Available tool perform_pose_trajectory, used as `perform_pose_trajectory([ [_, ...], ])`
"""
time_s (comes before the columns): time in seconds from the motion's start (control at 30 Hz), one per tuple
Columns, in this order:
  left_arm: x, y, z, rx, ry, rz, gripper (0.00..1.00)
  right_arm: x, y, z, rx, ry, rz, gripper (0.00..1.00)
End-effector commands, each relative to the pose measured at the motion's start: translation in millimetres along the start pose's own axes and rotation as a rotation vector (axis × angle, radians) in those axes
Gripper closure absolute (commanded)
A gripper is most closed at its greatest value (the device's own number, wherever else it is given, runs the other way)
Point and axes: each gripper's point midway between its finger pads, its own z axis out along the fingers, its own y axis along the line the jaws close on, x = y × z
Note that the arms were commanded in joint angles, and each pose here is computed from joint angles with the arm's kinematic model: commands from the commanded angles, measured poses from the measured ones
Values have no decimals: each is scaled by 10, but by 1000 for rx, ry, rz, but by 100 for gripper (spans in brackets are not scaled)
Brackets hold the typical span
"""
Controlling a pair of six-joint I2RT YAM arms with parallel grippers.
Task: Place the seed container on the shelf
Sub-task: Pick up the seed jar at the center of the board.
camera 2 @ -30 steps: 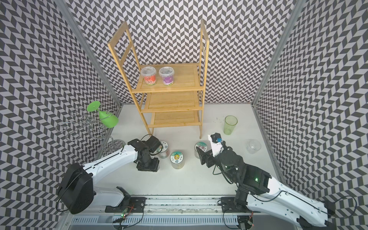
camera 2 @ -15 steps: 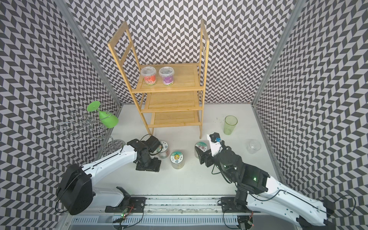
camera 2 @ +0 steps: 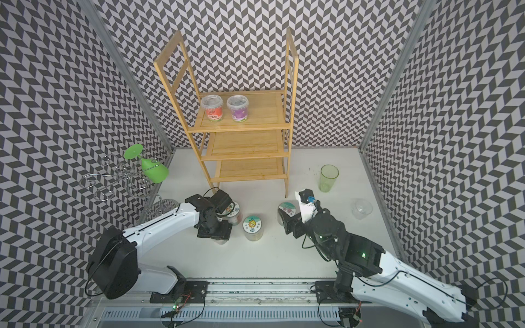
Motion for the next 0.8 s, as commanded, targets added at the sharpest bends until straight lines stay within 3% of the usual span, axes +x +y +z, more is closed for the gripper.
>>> perform_pose_trajectory([
  [0.0,-103,0,30,-8,-33,9,19,-84,13,-21,-8,-40,13,12],
  [0.47,-22,63,118,-33,-7,22,35,-104,-4,-30,0,-45,13,13],
  [0.77,18,51,-157,-13,-19,40,42,-116,10,-29,-5,-46,-1,13],
])
